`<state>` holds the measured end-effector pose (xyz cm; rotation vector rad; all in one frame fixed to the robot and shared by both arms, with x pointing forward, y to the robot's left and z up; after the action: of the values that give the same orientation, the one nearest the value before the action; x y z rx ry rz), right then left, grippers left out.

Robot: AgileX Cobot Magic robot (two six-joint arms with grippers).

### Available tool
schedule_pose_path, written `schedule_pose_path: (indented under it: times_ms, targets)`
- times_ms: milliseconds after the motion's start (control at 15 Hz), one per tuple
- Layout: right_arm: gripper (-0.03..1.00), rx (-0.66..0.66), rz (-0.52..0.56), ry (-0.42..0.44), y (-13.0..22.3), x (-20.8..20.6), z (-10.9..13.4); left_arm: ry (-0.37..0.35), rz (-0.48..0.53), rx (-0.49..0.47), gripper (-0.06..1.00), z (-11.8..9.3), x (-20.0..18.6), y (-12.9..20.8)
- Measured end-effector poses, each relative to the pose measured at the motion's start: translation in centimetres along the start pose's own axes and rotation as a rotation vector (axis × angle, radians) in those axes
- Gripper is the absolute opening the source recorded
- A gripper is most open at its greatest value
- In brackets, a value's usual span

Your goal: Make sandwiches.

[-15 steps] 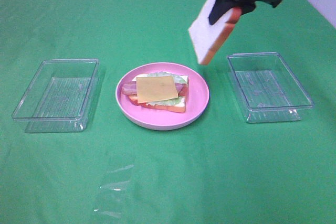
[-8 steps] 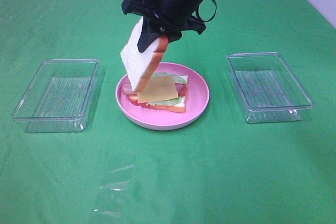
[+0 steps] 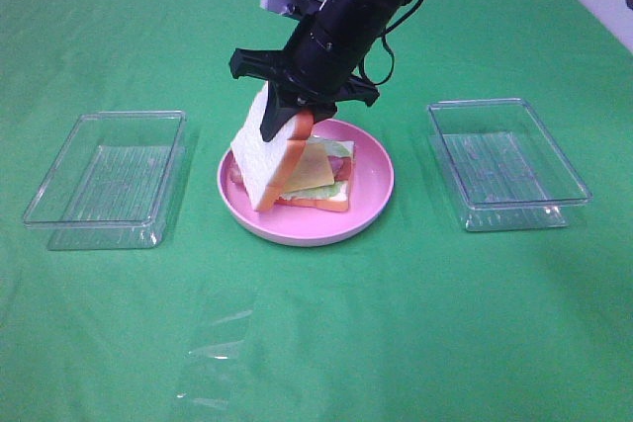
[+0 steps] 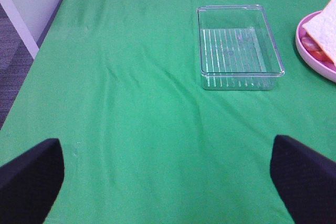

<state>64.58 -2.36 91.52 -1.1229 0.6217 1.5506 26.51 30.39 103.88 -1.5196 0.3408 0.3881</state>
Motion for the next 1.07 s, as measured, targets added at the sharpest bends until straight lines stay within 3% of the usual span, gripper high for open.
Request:
schedule_pose_path:
  times_ms: [133, 333, 467, 600, 867, 1067]
  targets:
    - [0.23, -0.002, -0.007, 0.018, -0.1, 0.0, -0.2, 0.0, 0.0, 0.0, 0.99, 0.0, 0.0, 0.0]
    - [0.65, -0.03, -0.02, 0.111, -0.3, -0.1, -1.4, 0.0, 0.0, 0.0, 0.99, 0.0, 0.0, 0.0]
    - [0.82, -0.054, -0.021, 0.15, -0.3, -0.3, -1.9, 0.0, 0.0, 0.0, 0.99, 0.0, 0.0, 0.0]
    - [0.88, -0.109, -0.024, 0.234, -0.3, -1.7, -2.5, 0.0, 0.0, 0.0, 0.99, 0.0, 0.0, 0.0]
    - [0.89, -0.182, -0.045, 0.423, 0.7, -8.9, -2.3, 0.0, 0.0, 0.0, 0.99, 0.0, 0.0, 0.0]
    - [0.89, -0.183, -0.043, 0.472, 2.3, -13.7, -1.3, 0.0, 0.0, 0.0, 0.99, 0.0, 0.0, 0.0]
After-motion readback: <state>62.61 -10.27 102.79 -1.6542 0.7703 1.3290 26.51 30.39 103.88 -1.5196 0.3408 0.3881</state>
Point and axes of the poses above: a point on each arm's last joint axis where the gripper is mounted, x pointing out along that axis toward the gripper, z along the wrist's bending axis when the last joint is at zero, y = z × x, the point moved 4 cm from there along x, pointing out along that axis toward the gripper, and after that the axes turned 2 degrees about x, right-handed, at the moved point
